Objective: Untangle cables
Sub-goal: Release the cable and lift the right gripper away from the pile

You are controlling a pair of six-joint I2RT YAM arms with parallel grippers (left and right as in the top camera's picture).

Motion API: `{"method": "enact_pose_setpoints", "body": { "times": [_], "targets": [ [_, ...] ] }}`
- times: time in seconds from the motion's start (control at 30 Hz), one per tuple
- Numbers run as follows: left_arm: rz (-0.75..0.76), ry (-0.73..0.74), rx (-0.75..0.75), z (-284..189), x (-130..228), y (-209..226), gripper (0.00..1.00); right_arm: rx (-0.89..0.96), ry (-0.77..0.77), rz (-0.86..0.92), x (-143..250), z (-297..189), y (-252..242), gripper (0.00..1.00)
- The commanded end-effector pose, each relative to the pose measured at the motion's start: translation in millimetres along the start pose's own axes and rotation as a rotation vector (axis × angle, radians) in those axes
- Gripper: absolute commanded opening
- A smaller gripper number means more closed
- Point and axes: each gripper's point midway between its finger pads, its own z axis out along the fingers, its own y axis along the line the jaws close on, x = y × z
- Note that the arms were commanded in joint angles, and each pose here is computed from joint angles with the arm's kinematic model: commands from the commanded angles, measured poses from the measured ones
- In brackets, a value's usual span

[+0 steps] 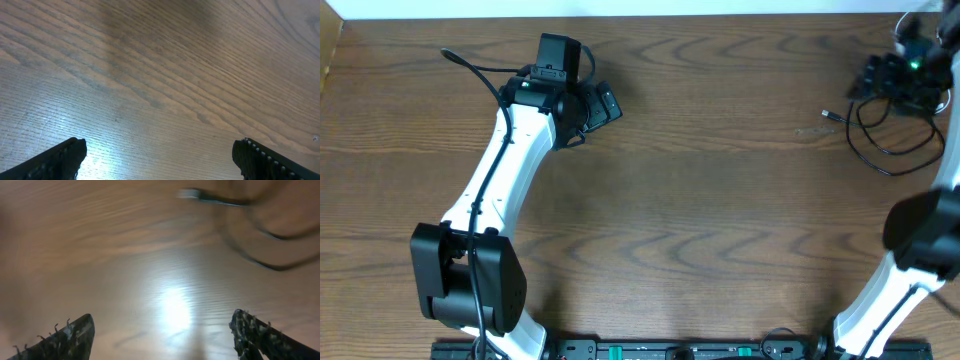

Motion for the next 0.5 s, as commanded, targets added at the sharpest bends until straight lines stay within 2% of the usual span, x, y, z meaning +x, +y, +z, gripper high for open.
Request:
{"method": "enact_pose_setpoints", "body": {
  "times": [0.0,0.03,0.17,0.47],
  "targets": [
    [-0.008,0.014,-0.02,6,2,6,0.98,-0.13,-0.109,-0.247,27,-56,84,0.91],
    [-0.008,0.014,-0.02,6,2,6,0.98,-0.117,-0.128,-0.28,33,-64,93,0.99],
    [-0.008,0.014,-0.02,6,2,6,0.98,-0.066,-0.222,-0.389,56,-99,120,0.99],
    [-0.008,0.014,-0.02,6,2,6,0.98,-0.138,-0.36,-0.557,110,-157,166,0.99]
  ]
}}
